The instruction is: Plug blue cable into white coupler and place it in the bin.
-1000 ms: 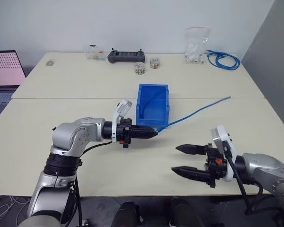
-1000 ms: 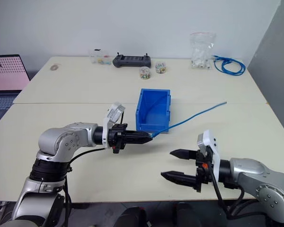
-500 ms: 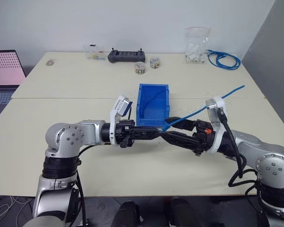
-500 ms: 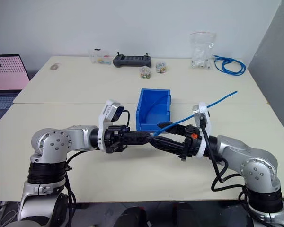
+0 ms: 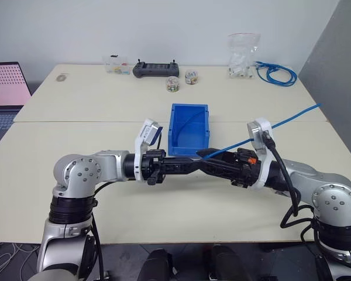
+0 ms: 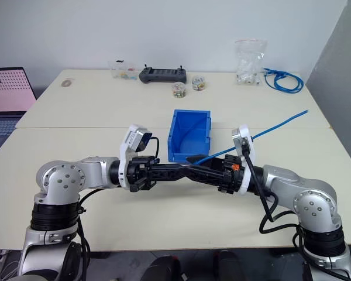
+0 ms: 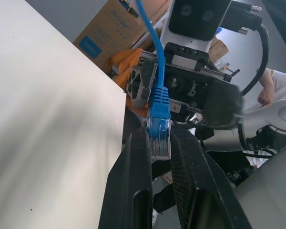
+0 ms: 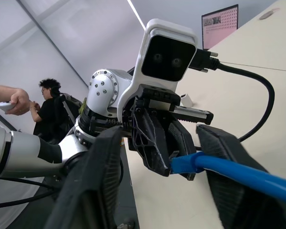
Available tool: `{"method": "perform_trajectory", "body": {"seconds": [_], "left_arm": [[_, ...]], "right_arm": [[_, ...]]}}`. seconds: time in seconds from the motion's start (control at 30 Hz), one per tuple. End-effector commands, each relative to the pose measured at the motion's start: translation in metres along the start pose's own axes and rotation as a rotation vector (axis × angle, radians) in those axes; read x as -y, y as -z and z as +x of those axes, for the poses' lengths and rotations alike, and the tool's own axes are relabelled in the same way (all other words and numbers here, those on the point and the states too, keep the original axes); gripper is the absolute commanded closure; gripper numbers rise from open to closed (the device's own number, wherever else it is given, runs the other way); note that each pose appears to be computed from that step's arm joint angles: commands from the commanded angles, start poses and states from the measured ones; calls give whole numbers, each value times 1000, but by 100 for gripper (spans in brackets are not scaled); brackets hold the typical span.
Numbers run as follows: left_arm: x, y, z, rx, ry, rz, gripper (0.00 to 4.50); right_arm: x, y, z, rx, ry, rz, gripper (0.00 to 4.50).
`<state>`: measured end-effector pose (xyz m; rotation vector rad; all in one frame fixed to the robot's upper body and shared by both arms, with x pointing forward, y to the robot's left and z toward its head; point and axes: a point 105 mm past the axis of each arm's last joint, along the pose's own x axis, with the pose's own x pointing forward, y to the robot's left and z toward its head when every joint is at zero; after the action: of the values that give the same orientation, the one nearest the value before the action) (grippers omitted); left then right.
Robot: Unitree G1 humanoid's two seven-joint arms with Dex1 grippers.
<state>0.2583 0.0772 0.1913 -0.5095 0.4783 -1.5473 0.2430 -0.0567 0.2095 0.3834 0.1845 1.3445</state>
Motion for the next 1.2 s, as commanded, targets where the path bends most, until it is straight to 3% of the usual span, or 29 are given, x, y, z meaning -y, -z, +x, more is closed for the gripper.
{"method": "perform_trajectory", "body": {"seconds": [0.03, 0.27, 0.53, 0.6, 0.97, 1.1, 1.2], "left_arm": [[8, -4, -3, 6, 14, 59, 425], [9, -5, -2, 19, 21, 87, 425], [13, -2, -2, 17, 56, 111, 425], [15, -2, -4, 8, 63, 112, 355], [30, 10, -26, -43, 28, 109, 135], [22, 15, -37, -30, -120, 163, 51], [2, 22, -48, 10, -343, 258, 0]], "right_arm": [[-12, -6, 1, 9, -65, -6, 294], [-17, -3, 1, -5, -87, 10, 438], [-19, 0, 3, -9, -94, 11, 439], [-16, -1, 2, -10, -80, 0, 439], [13, -1, -6, -20, 37, -52, 440], [25, -3, -10, -20, 80, -75, 441], [31, -2, -11, -25, 95, -88, 441]]}}
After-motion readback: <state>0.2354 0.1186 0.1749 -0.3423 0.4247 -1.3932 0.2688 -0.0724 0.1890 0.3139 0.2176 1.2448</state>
